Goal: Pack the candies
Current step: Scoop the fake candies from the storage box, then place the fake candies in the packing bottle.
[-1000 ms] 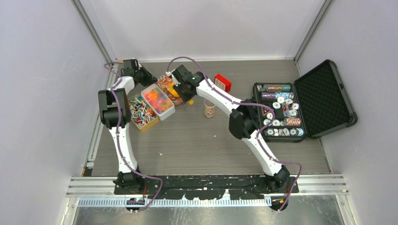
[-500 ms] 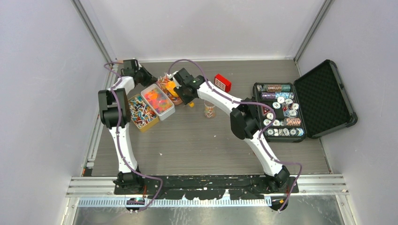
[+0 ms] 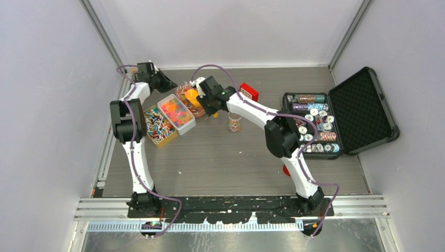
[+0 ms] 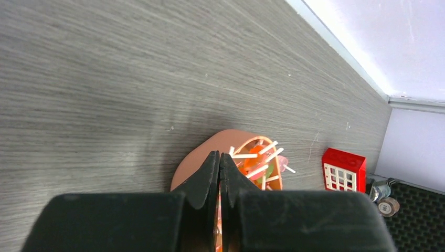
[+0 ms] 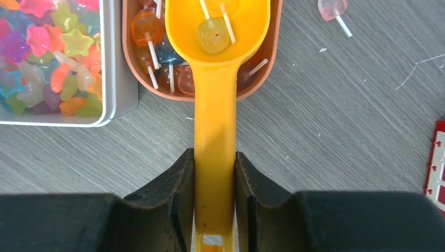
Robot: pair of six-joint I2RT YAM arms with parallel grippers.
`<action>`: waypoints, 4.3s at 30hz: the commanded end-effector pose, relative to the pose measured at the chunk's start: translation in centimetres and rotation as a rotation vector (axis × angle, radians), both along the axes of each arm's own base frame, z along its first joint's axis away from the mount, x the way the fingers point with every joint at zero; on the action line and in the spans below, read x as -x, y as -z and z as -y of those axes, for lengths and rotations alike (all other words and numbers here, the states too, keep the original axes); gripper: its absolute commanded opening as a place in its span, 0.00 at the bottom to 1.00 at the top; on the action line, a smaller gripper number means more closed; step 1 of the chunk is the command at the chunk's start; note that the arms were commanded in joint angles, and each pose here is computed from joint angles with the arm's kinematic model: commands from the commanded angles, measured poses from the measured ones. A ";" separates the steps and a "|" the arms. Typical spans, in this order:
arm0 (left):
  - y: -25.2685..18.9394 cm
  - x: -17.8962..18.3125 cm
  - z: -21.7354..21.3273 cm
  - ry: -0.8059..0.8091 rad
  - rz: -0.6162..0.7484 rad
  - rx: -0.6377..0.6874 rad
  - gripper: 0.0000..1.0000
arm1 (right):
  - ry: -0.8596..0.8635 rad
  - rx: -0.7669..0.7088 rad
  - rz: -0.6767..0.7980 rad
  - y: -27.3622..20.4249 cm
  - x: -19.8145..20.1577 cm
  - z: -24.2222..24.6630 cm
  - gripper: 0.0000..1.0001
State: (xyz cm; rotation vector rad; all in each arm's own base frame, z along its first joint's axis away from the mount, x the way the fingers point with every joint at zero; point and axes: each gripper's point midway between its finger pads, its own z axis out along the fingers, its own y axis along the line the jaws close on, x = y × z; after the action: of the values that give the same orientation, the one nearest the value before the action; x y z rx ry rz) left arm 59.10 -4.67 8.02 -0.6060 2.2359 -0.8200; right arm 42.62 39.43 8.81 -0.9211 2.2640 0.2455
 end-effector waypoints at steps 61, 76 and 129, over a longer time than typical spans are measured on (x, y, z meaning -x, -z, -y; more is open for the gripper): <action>-12.3 33.0 6.2 0.375 0.228 -0.477 1.00 | 0.051 0.215 0.271 -17.6 14.5 22.4 0.00; -12.9 33.4 6.9 0.416 0.266 -0.466 1.00 | -0.040 0.423 0.194 -16.0 14.9 24.1 0.00; -13.6 34.1 6.7 0.418 0.298 -0.471 1.00 | -0.119 0.772 0.184 -16.4 14.5 23.0 0.00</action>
State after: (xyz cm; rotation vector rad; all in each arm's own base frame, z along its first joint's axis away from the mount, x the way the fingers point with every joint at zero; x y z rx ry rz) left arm 25.10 -11.34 20.92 0.1749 2.2245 -0.5037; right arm 27.71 16.66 23.24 -1.4035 2.1788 -0.6277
